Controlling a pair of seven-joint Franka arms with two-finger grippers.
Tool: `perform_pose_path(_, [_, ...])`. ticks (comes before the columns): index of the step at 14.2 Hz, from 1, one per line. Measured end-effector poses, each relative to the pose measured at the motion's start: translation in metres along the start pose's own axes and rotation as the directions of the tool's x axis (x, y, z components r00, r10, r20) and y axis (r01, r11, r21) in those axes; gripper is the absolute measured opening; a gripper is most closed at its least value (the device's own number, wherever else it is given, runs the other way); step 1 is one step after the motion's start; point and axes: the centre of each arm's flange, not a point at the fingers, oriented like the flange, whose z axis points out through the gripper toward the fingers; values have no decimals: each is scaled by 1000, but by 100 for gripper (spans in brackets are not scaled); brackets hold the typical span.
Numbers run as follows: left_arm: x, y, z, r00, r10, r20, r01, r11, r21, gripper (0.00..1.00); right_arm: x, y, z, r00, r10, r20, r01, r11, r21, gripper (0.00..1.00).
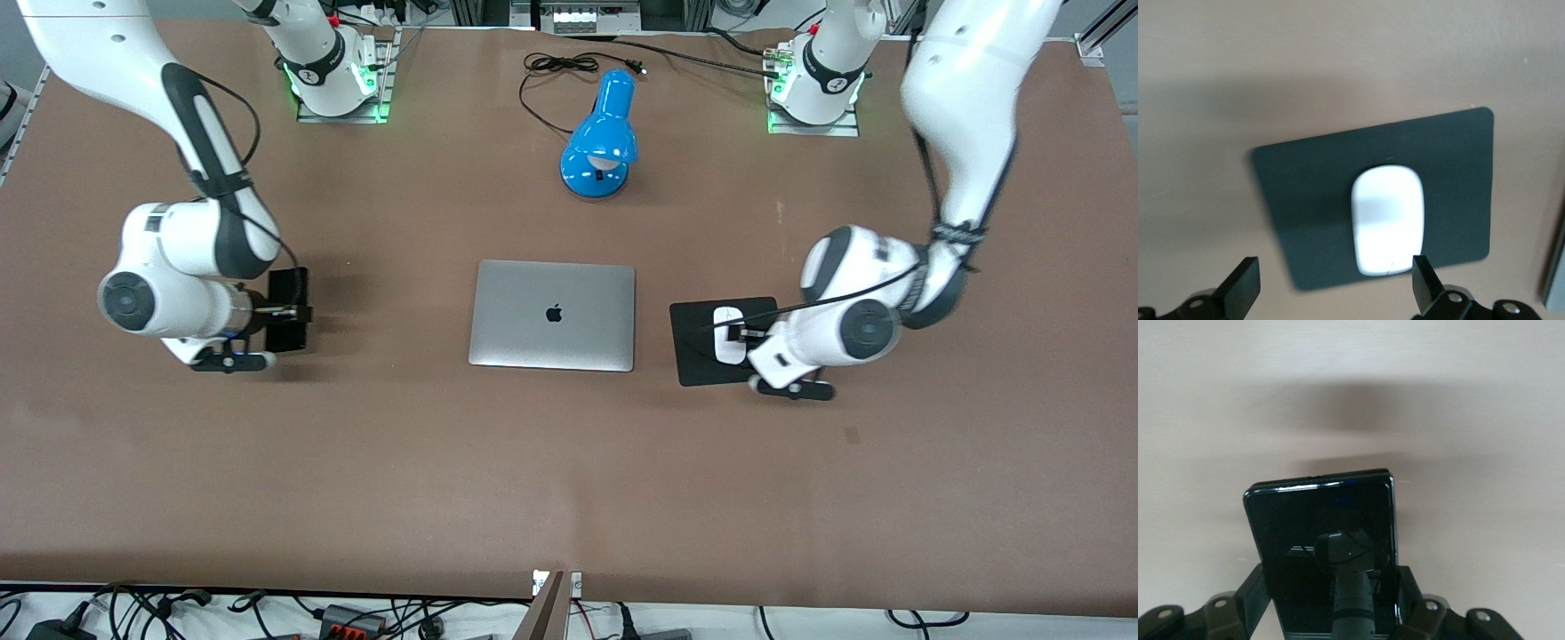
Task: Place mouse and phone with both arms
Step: 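Carry the phone beside the laptop while the left gripper releases and withdraws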
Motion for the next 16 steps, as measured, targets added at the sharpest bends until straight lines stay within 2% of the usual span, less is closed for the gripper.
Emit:
perform_pose_path(2, [-3,-48,-65,998,-63,22,62,997,49,100,2,-36,12,1000,17,-9,-17,1000,-5,80])
perform_pose_path(4, [-14,-92,-126,991,-118,64,114,992,58,100,1,-77,24,998,64,-22,-65,998,-16,80])
perform_pose_path(7, [-37,-142,-191,976,-191,104,185,981,57,100,-5,-129,39,993,106,-43,-107,994,-28,80])
perform_pose_path(10, [-64,-198,-236,981,-179,69,177,984,28,100,-12,-165,49,988,145,-55,-147,989,-34,80])
perform_pose_path(12, [-71,-193,-247,987,-148,57,147,989,25,100,-15,-181,57,983,171,-70,-174,984,-31,80])
perform_pose_path(14, [-79,-151,-251,993,-96,72,95,995,28,100,-14,-188,66,978,192,-84,-194,981,-24,80])
perform_pose_path(16, [-90,-111,-246,994,-101,40,98,994,51,100,-14,-193,67,977,194,-89,-197,980,-24,80])
